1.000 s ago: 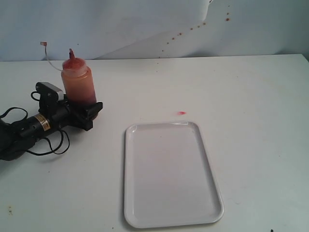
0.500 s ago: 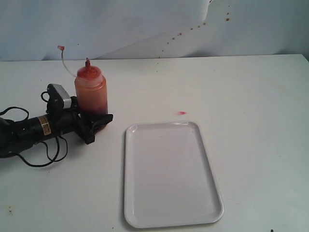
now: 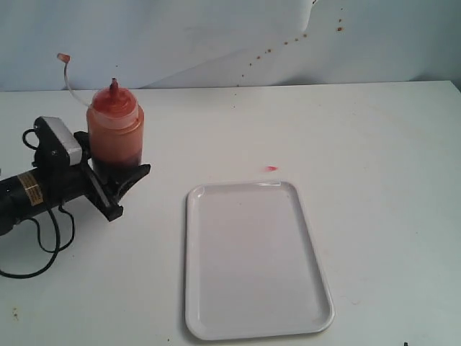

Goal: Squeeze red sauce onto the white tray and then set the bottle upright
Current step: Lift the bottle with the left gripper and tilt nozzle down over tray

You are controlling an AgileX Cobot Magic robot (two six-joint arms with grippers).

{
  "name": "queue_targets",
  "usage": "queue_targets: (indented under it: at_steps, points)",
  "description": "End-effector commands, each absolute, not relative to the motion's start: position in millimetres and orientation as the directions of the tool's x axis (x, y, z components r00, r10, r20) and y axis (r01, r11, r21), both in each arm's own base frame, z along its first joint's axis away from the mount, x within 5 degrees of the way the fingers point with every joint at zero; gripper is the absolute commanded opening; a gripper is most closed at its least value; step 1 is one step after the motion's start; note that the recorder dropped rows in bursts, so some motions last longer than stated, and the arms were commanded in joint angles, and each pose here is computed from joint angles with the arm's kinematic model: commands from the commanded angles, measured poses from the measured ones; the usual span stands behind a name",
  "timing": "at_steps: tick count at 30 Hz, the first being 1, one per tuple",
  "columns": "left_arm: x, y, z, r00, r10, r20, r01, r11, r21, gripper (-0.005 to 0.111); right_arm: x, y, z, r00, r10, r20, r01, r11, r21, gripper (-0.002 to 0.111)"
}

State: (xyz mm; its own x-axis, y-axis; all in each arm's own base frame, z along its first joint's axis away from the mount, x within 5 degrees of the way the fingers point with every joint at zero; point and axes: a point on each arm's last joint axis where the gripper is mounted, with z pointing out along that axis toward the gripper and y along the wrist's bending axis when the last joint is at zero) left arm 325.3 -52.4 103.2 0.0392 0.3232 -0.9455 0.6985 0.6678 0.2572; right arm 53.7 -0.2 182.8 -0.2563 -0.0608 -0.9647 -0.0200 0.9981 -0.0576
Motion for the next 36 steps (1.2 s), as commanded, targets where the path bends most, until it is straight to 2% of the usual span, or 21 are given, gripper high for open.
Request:
queue_targets:
  at_steps: [1, 11, 22, 36]
  points:
    - [307.8, -48.6, 129.4, 0.159, 0.375, -0.913, 0.601, 0.697, 0.391, 0.0, 53.5, -0.5, 182.3, -0.252, -0.055, -0.966, -0.013, 0.998, -0.054, 0.0]
    - [300.2, -53.1, 137.7, 0.211, 0.409, -0.888, 0.593, 0.668, 0.449, 0.0, 53.5, -0.5, 182.3, -0.252, -0.055, -0.966, -0.013, 0.998, -0.054, 0.0]
    - [298.0, -87.6, 140.3, 0.299, 0.467, -0.832, 0.557, 0.623, 0.549, 0.0, 53.5, -0.5, 182.3, -0.252, -0.055, -0.966, -0.013, 0.998, -0.054, 0.0]
    - [297.3, -89.5, 140.2, 0.317, 0.479, -0.818, 0.556, 0.605, 0.57, 0.0, 53.5, -0.5, 182.3, -0.252, -0.055, -0.966, -0.013, 0.998, -0.054, 0.0]
